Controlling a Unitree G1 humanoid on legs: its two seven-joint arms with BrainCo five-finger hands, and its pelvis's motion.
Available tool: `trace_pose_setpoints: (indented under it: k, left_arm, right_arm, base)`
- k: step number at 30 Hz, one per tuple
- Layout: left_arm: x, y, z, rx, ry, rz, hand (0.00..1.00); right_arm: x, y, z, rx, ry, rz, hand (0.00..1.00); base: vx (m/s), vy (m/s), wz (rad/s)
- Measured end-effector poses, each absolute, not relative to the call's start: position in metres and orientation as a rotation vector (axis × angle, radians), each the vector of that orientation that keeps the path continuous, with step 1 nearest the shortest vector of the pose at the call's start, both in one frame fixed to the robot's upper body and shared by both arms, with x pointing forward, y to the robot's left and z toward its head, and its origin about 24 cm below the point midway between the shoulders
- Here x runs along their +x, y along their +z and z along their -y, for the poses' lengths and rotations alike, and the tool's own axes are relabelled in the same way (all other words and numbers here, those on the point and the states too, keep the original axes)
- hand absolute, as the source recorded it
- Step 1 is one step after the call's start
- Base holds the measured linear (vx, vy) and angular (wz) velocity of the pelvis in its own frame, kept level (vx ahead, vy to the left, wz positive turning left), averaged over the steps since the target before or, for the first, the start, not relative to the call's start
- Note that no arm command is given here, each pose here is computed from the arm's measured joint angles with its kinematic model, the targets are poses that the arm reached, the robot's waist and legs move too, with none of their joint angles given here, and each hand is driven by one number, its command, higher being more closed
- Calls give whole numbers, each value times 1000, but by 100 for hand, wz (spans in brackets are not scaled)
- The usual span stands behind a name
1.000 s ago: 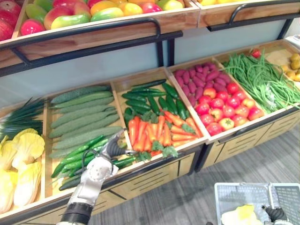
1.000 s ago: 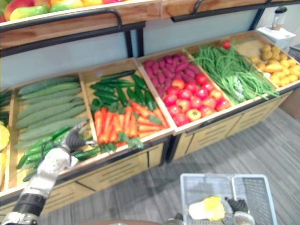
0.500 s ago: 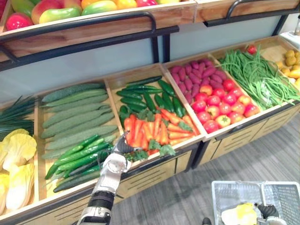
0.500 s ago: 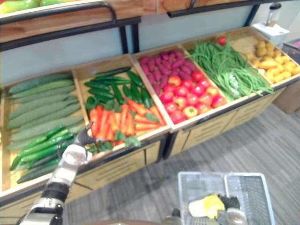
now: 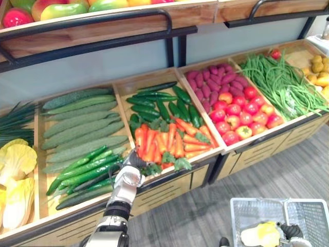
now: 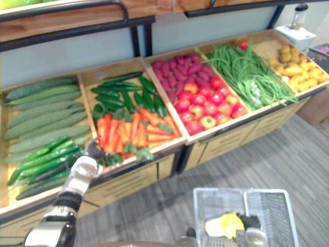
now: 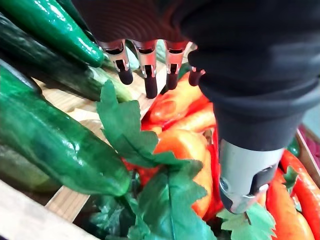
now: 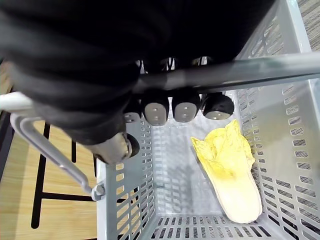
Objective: Pick vegetable in the basket
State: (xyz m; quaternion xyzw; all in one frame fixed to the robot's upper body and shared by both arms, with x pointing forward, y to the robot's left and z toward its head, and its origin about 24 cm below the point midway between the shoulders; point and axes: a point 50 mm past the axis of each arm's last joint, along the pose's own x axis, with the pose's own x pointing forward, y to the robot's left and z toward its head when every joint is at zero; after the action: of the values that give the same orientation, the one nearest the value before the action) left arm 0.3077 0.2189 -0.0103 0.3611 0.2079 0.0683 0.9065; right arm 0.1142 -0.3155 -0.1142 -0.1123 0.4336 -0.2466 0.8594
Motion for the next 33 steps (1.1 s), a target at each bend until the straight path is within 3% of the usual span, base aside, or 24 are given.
trace_pose_setpoints:
  k: [23, 32, 33]
  left_arm:
    - [325, -6, -221, 745, 209, -454, 0]
    - [323, -10, -218, 847, 161, -452, 0]
    - [323, -10, -219, 853, 161, -453, 100]
  right_arm:
    - [123, -113, 311, -221, -524, -886, 100]
    - [123, -113, 312, -227, -540, -883, 100]
    - [124, -113, 312, -228, -540, -882, 100]
  base:
    - [0, -4, -2]
    - [0, -2, 0]
    - [1, -19, -4]
